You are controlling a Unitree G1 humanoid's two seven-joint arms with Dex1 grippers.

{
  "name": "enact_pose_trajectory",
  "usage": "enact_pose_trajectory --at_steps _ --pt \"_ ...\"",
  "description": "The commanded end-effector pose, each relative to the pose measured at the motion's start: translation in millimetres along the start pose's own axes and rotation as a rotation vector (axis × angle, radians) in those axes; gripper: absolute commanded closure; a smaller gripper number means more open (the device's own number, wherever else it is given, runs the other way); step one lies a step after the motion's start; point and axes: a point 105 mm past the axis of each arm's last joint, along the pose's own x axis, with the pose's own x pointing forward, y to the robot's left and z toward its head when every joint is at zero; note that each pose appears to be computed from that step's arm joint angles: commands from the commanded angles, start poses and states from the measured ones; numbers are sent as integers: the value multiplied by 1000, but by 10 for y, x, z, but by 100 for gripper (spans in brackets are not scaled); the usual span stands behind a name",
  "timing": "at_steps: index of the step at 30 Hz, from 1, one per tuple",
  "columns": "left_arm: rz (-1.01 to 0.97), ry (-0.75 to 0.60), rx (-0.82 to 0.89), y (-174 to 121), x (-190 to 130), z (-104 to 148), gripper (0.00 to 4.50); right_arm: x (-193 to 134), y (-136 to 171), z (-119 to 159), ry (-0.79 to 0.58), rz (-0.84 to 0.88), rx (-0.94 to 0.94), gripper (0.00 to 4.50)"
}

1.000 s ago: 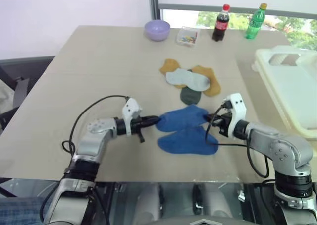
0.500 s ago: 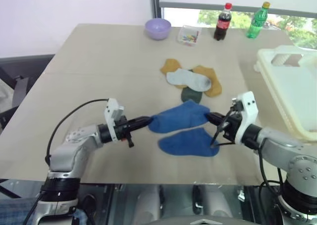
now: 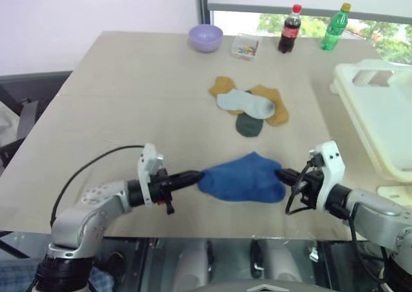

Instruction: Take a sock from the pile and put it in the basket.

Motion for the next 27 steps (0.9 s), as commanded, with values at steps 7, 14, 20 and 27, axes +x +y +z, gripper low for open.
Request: enact_pose_trajectory --at_steps 7,14,20,27 --pt "-20 -31 2 -128 113 -4 446 -137 -19 17 -19 -32 -7 450" --pt "-13 -23 10 -103 119 -24 446 -133 -14 -23 10 -40 7 450" --pt "3 -37 39 -40 147 23 446 -113 1 -75 30 -42 29 450" --pt "-1 -48 52 -27 237 31 446 -90 -35 -150 51 -65 52 450"
